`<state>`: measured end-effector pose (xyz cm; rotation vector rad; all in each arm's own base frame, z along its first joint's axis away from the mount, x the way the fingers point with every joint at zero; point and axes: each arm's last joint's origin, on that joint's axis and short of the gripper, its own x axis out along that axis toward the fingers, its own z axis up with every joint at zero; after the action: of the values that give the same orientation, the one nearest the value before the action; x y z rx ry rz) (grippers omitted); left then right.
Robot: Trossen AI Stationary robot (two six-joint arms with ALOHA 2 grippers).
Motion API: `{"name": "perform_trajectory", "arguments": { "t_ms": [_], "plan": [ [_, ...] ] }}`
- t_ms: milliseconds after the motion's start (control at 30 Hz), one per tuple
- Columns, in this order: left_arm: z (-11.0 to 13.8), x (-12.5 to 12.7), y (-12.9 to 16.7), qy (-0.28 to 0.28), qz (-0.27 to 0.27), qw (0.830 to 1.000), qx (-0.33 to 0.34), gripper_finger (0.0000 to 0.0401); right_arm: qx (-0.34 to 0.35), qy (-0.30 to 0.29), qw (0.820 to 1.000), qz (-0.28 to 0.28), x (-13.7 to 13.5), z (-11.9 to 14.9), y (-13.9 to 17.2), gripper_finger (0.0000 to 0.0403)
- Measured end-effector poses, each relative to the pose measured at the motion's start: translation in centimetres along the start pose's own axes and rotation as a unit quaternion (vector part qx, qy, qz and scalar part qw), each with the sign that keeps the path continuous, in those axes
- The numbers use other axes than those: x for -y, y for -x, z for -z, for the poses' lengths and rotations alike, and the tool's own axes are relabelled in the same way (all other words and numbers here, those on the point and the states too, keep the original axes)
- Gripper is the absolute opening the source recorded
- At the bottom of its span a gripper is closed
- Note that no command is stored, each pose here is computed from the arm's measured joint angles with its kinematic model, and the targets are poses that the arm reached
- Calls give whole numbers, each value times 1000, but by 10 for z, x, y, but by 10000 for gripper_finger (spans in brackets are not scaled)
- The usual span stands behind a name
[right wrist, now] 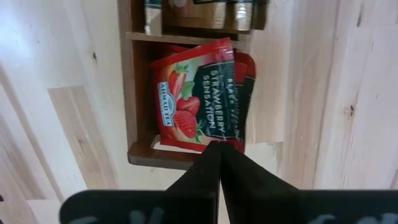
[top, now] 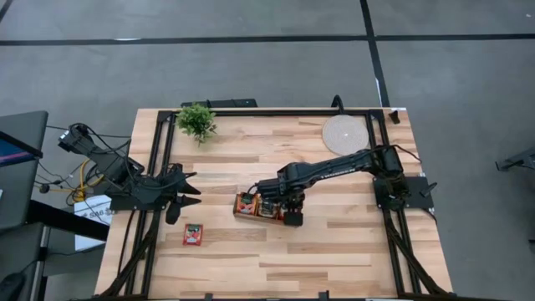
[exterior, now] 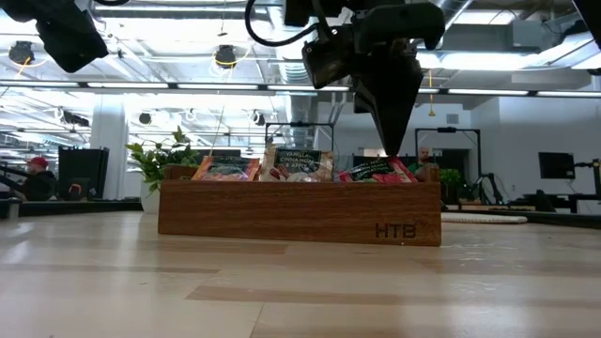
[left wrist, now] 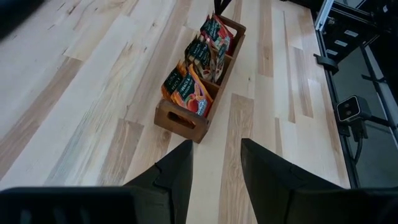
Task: Pick & Place Tea
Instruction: Put the red tea bag into the right section of the wooden organizer
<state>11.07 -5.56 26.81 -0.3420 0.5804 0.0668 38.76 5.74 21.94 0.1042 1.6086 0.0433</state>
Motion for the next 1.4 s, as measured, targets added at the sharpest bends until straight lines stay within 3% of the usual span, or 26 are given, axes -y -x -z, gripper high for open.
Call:
{"name": "perform_trajectory", "arguments": {
  "t_ms": [200, 633, 1067, 1400],
  "plan": [
    [0, 0, 0, -2, 0, 1000, 0, 126, 0, 3, 1000, -2, -2, 0, 0, 13],
    [0, 0, 0, -3, 0, 1000, 0, 126, -7, 10, 1000, -3, -1, 2, 0, 98],
    [-1, -1, 0, -3, -14, 1000, 11, 126, -41, 10, 999, 3, 1, 8, 1, 102],
    [-1, -1, 0, -4, -25, 999, 20, 126, -6, 28, 1000, -1, 9, 0, 1, 102]
  ]
}}
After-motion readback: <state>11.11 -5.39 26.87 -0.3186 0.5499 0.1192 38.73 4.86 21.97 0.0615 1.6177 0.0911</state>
